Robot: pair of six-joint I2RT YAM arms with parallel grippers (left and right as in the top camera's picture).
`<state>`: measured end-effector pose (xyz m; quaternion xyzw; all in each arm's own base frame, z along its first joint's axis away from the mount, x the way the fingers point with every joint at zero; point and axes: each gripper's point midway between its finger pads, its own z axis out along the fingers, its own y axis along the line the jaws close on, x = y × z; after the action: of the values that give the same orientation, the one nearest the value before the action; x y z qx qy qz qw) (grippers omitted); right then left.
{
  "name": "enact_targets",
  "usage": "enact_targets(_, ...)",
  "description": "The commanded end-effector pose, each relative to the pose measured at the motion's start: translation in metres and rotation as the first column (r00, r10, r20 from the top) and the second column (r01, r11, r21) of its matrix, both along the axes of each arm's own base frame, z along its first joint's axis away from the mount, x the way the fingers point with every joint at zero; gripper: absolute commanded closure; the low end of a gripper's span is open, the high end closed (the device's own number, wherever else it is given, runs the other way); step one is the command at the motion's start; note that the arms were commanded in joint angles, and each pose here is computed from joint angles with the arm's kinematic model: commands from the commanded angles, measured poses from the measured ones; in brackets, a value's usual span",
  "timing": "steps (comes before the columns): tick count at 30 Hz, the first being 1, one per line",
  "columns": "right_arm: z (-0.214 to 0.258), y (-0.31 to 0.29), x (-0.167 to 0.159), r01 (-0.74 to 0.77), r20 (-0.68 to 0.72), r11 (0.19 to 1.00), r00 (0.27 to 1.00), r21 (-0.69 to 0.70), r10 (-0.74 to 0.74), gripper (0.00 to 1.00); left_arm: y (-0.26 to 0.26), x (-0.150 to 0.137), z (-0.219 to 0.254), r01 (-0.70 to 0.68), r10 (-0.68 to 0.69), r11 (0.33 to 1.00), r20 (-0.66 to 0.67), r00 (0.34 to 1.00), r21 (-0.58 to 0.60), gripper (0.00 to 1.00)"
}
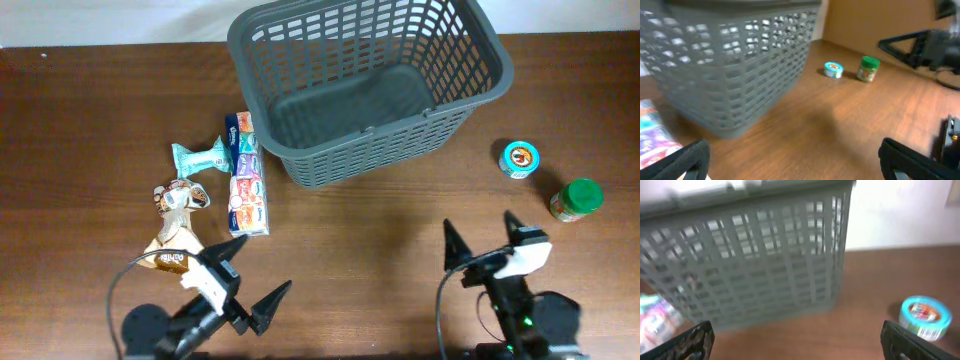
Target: Pack container
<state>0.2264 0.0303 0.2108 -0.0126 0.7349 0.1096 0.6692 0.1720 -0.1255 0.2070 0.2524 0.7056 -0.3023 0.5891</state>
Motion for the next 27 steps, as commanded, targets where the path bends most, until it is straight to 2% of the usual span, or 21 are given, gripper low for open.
enact_targets(1, 0.064, -0.014, -0.013, 0.082, 0.074, 0.996, 0.994, -0.040, -0.079, 0.01, 0.026, 0.008, 0.049, -0.190, 0.190, 0.981, 0.005, 0.982, 0.033, 0.01)
enact_targets(3, 0.080, -0.023, -0.017, 0.129, 0.009, 0.989, 0.992, -0.068, -0.129, 0.01, 0.045, 0.013, 0.056, -0.310, 0.316, 0.947, -0.066, 0.947, 0.081, 0.01)
enact_targets(5, 0.093, -0.023, -0.018, 0.124, -0.077, 0.987, 0.988, -0.097, -0.132, 0.01, 0.056, 0.015, 0.064, -0.369, 0.383, 0.921, -0.116, 0.917, 0.122, 0.01)
enact_targets(8, 0.108, -0.010, -0.020, 0.037, -0.200, 0.995, 0.978, -0.090, -0.055, 0.01, 0.051, 0.017, 0.071, -0.341, 0.355, 0.933, -0.144, 0.923, 0.115, 0.01)
enact_targets(11, 0.115, 0.012, -0.027, -0.093, -0.312, 0.995, 0.947, -0.042, 0.075, 0.01, 0.035, 0.012, 0.071, -0.241, 0.253, 0.967, -0.177, 0.951, 0.084, 0.01)
enact_targets(13, 0.112, 0.014, -0.027, -0.106, -0.367, 0.994, 0.926, -0.031, 0.087, 0.01, 0.034, 0.013, 0.071, -0.236, 0.247, 0.968, -0.179, 0.952, 0.082, 0.01)
enact_targets(20, 0.128, 0.014, -0.011, -0.104, -0.411, 0.994, 0.908, -0.028, 0.083, 0.01, 0.034, 0.008, 0.084, -0.264, 0.259, 0.964, -0.262, 0.930, 0.015, 0.01)
enact_targets(27, 0.201, 0.014, 0.028, -0.166, -0.450, 0.979, 0.888, -0.118, 0.096, 0.01, 0.035, -0.011, 0.094, -0.258, 0.265, 0.964, -0.391, 0.882, 0.071, 0.01)
